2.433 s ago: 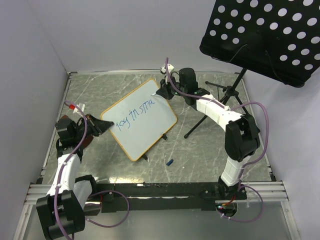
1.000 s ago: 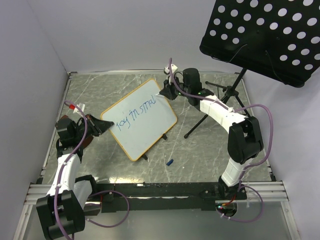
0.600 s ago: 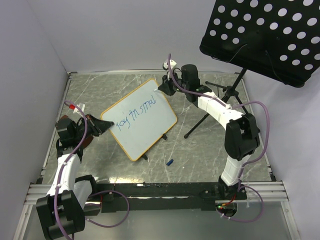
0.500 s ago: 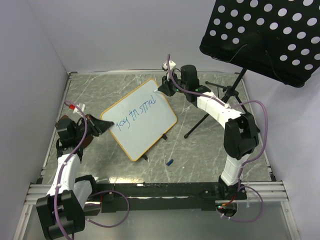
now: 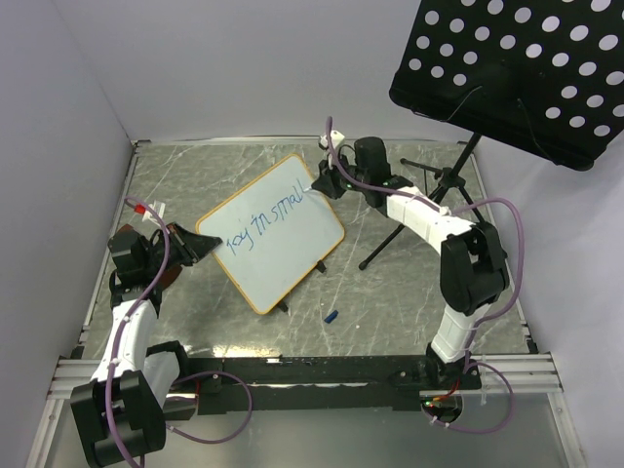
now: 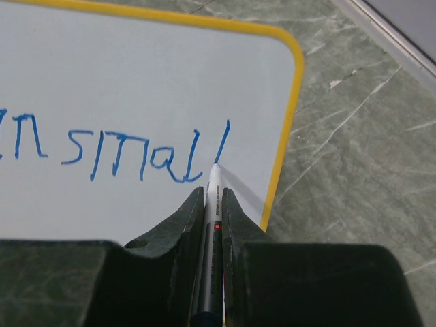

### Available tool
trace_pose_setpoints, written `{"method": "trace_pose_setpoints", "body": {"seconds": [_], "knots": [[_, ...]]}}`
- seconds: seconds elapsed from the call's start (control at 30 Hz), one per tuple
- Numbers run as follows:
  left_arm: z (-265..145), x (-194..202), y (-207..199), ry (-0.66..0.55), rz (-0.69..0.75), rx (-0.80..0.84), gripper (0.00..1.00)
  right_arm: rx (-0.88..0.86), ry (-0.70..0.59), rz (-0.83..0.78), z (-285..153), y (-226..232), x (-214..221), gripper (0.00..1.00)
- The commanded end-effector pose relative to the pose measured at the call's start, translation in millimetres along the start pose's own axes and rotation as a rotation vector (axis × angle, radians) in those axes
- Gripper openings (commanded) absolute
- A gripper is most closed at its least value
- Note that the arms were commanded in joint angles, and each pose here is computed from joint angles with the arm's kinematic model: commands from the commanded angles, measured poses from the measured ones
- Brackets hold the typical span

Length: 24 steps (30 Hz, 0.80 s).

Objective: Write a sentence on the whiteboard

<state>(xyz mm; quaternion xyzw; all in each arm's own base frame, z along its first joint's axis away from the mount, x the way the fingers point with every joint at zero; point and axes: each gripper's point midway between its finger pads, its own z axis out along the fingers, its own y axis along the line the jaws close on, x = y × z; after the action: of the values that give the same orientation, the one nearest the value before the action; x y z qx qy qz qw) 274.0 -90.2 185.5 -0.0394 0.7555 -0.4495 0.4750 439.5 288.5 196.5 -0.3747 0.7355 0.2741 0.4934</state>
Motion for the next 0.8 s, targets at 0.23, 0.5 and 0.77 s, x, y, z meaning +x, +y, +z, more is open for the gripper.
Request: {"method": "trace_pose_setpoints", "body": {"seconds": [0.23,0.5,0.77], "knots": [[1.3,-4.1,-8.1,0.006,0.171,0.052,0.01,0.031,-0.016,-0.065,-22.6,2.7,-5.0,0.00],[1.1,-4.5,-8.8,0.005,0.174,0.053,0.01,0.097,-0.039,-0.093,-26.9,-14.4,-33.0,0.00],[1.1,-4.8,-9.6,0.004,0.176,0.057,0.01,-0.011,-0.103,-0.079,-47.3,17.8,-56.6,0.00]]}}
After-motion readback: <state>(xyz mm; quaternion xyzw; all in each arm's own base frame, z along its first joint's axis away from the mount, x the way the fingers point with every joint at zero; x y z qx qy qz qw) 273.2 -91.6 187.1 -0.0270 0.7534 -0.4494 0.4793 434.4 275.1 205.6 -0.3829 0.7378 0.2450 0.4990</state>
